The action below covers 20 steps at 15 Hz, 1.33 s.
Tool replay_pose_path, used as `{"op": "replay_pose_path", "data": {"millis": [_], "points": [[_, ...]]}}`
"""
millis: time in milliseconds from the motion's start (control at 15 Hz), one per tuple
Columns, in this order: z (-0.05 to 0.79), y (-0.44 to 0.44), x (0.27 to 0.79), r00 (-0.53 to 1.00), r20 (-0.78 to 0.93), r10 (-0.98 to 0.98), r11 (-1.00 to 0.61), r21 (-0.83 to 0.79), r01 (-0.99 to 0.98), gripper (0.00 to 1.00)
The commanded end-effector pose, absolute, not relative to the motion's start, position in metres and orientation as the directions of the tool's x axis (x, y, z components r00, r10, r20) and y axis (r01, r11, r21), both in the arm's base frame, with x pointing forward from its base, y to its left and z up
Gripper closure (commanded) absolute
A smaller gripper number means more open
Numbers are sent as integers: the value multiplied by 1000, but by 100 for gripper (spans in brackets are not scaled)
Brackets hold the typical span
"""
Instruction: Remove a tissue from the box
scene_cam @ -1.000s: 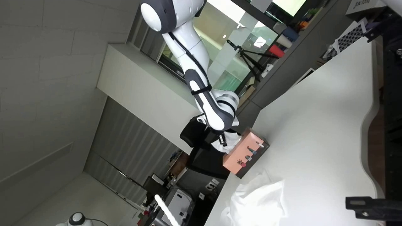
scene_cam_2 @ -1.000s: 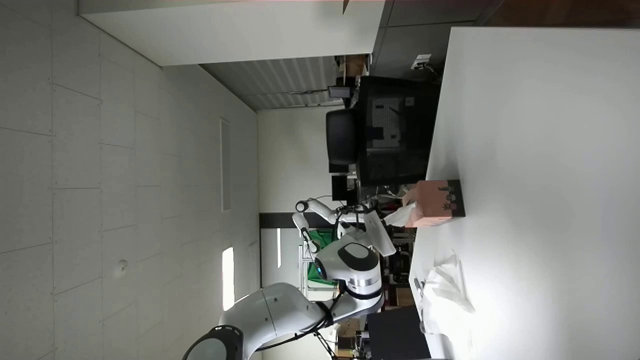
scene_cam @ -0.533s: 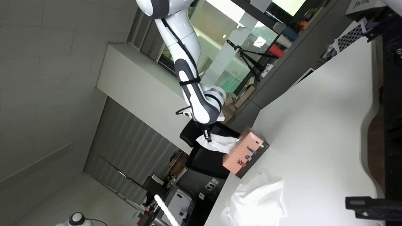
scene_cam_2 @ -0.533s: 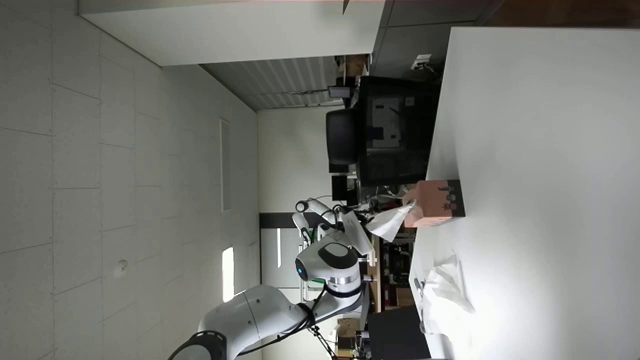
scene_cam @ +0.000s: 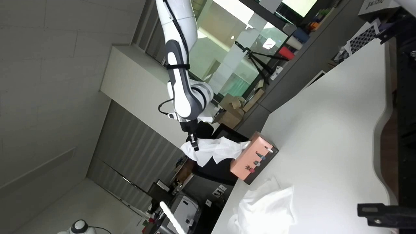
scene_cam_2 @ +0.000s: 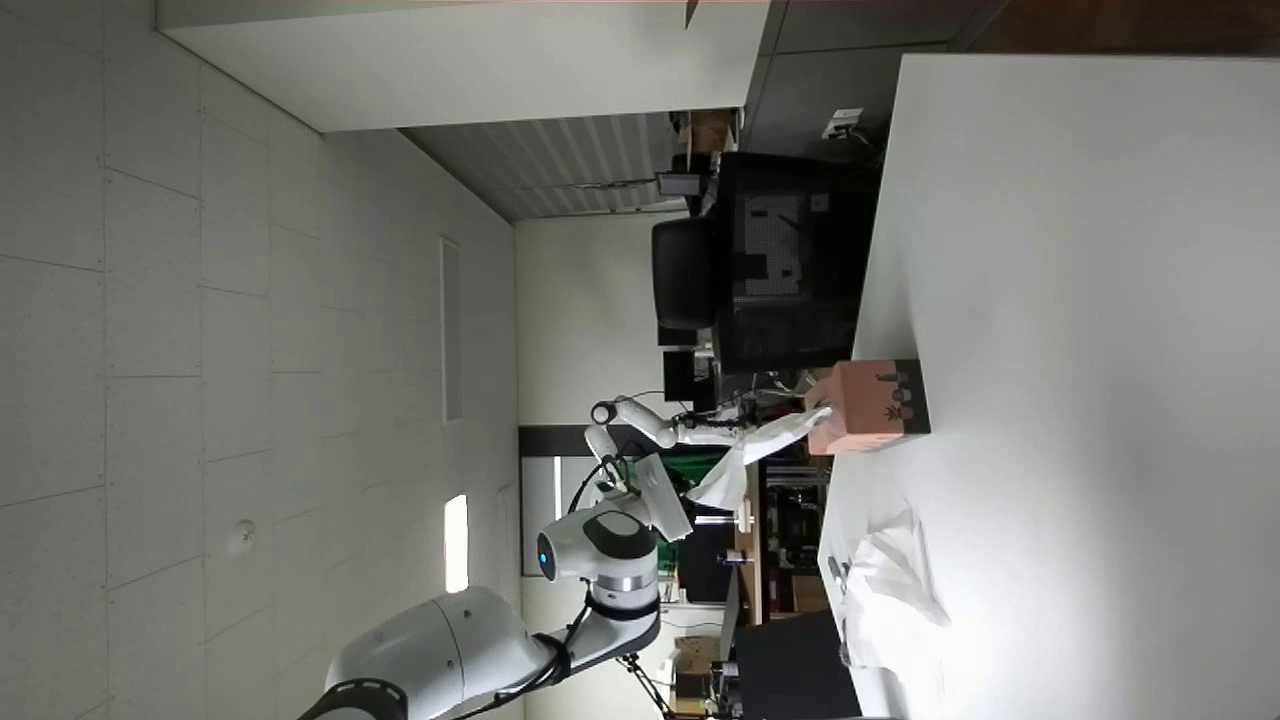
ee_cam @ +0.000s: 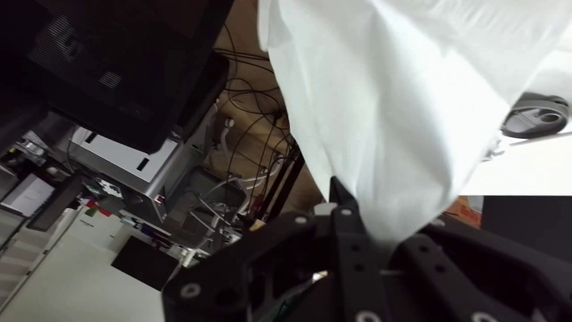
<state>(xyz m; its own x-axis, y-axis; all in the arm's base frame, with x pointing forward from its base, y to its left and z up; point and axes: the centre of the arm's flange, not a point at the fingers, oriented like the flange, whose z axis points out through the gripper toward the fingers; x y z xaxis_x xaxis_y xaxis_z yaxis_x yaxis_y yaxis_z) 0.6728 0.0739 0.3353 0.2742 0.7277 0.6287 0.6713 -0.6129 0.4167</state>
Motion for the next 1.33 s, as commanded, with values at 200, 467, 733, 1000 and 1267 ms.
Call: {"op": "replay_pose_path", "data": {"millis": [200,467,733,1000,1267], "points": [[377,92,629,170,639,750,-431,278,859,100],[359,89,625,185,646,740,-367,159,916,100],[300,72,627,238,655,717,-301,-17,954,100],[241,65,623,232,709,666,-195,-135,972,100],[199,60,620,260,743,617,-138,-223,965,100]]}}
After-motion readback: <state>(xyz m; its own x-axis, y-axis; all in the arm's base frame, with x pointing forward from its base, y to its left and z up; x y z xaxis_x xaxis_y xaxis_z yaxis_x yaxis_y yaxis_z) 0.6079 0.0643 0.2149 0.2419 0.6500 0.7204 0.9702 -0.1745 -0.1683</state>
